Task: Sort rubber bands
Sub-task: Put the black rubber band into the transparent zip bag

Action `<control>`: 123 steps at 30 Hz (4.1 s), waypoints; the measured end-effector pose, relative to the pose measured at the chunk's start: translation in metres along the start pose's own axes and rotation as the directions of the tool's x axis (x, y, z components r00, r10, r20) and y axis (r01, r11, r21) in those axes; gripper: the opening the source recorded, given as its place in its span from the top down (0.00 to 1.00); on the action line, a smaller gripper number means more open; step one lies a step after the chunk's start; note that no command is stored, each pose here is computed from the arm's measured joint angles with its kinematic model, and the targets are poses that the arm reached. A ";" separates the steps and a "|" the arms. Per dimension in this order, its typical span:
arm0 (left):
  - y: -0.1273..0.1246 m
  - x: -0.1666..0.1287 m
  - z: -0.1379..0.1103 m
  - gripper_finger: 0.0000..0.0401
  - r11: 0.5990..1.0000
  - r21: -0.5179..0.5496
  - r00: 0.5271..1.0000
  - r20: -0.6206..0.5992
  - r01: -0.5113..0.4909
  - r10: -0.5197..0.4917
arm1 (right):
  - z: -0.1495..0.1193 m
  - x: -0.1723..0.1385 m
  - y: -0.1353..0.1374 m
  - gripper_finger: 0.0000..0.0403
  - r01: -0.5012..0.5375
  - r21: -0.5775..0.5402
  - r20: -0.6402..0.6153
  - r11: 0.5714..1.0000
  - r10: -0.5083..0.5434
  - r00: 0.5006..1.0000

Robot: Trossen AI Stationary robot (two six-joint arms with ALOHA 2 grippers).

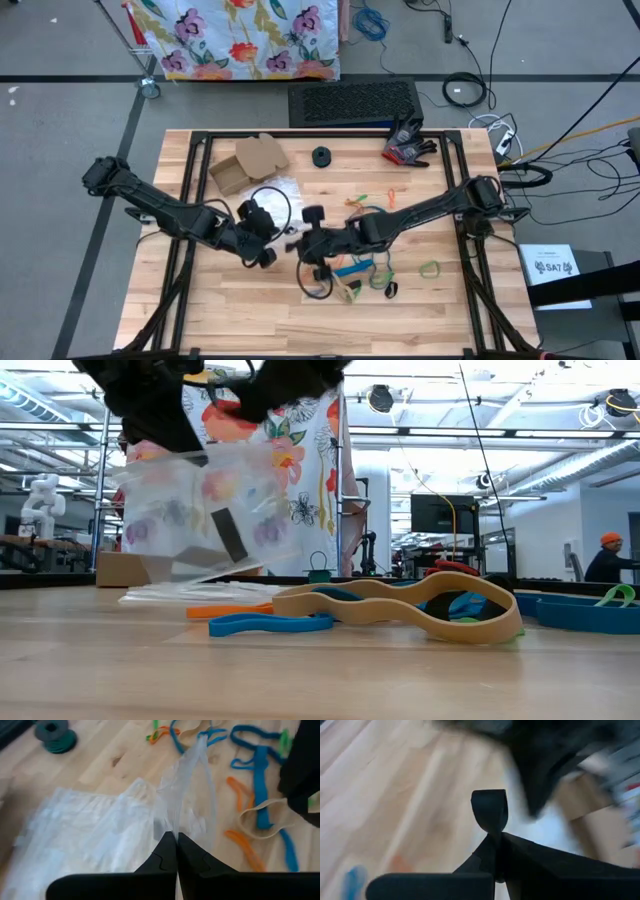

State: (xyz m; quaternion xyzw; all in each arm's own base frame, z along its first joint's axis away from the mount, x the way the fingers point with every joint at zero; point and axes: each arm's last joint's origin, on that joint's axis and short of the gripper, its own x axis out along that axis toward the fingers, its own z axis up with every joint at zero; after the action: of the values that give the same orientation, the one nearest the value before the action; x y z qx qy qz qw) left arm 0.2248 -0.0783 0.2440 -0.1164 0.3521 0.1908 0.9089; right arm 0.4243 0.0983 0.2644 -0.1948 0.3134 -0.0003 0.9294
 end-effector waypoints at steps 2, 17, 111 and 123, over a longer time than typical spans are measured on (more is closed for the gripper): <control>-0.002 0.001 0.003 1.00 0.999 0.000 0.999 0.014 0.034 -0.034 | 0.005 0.001 -0.007 1.00 0.045 -0.041 0.049 0.998 -0.043 0.998; -0.004 0.002 0.013 1.00 0.997 0.024 0.994 0.082 0.070 -0.072 | -0.019 0.030 -0.023 1.00 -0.076 -0.006 -0.034 0.997 0.075 0.997; -0.005 0.003 0.013 1.00 0.990 -0.014 0.989 0.039 0.140 -0.139 | -0.022 0.013 -0.026 0.61 -0.252 -0.037 -0.088 0.967 0.248 0.965; -0.006 0.002 0.014 1.00 0.987 -0.020 0.986 0.053 0.157 -0.156 | -0.026 0.014 -0.031 0.71 -0.083 -0.121 -0.162 0.989 0.063 0.985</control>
State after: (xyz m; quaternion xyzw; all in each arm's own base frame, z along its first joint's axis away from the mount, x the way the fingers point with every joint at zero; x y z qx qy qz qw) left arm 0.2377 -0.0783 0.2533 -0.1497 0.3160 0.1261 0.9283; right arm 0.4240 0.0581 0.2486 -0.2413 0.3924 0.0385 0.8867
